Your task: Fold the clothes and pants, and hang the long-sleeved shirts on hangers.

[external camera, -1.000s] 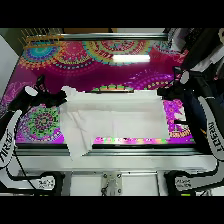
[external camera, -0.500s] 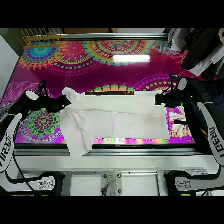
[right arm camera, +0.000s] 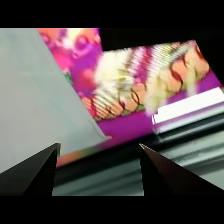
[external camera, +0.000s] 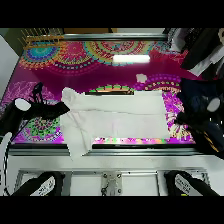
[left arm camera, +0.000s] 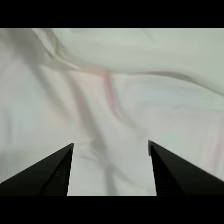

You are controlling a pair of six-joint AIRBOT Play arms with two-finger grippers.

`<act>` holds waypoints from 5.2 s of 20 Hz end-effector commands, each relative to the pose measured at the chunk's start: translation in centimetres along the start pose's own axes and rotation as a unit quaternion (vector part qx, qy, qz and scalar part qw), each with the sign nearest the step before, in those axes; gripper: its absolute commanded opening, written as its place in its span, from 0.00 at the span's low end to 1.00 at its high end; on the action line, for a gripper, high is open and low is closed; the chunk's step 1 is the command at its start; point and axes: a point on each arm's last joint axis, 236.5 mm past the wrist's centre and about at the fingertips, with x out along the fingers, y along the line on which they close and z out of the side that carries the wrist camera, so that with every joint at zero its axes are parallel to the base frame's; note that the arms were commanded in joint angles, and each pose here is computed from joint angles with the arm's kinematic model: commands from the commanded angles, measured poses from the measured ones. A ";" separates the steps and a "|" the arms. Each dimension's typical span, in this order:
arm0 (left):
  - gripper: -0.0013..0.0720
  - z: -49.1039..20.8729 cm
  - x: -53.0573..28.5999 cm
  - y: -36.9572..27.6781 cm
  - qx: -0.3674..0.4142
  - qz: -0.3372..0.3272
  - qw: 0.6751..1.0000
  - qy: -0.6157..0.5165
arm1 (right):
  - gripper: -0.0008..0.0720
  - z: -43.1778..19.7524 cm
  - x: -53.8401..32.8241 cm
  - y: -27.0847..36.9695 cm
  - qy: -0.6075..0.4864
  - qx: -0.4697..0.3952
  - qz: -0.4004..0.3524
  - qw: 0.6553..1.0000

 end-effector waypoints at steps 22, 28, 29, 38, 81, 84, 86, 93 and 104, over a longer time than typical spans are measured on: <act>0.70 -10.2 -0.7 7.7 -0.113 0.072 0.985 0.107 | 0.02 -3.9 7.6 5.5 -0.041 0.079 0.145 0.985; 0.70 -14.3 2.5 8.4 -0.166 0.062 0.977 0.119 | 0.02 -3.9 7.6 5.5 -0.041 0.079 0.146 0.985; 0.70 -14.7 2.9 8.1 -0.159 0.061 0.978 0.121 | 0.03 -3.9 7.6 5.5 -0.041 0.079 0.146 0.985; 0.67 -15.7 4.3 5.4 -0.098 0.056 0.985 0.132 | 0.02 -3.9 7.5 5.5 -0.041 0.078 0.146 0.985; 0.77 11.8 3.7 -3.0 0.016 -0.034 0.997 0.064 | 0.87 16.1 -1.7 18.7 -0.134 -0.107 0.197 0.965; 0.77 12.4 0.8 -5.2 0.037 -0.042 0.998 0.036 | 0.87 16.5 -4.1 15.6 -0.140 -0.149 0.186 0.961; 0.27 11.2 0.0 -6.9 0.054 -0.047 0.997 0.024 | 0.87 16.1 -3.8 11.5 -0.108 -0.154 0.175 0.966; 0.03 3.6 3.4 -14.9 0.115 -0.073 0.990 0.039 | 0.87 15.5 2.4 4.1 -0.012 -0.104 0.218 0.970; 0.03 0.0 8.8 -25.0 0.203 -0.111 0.969 0.082 | 0.86 11.6 8.0 11.1 0.076 -0.146 0.287 0.944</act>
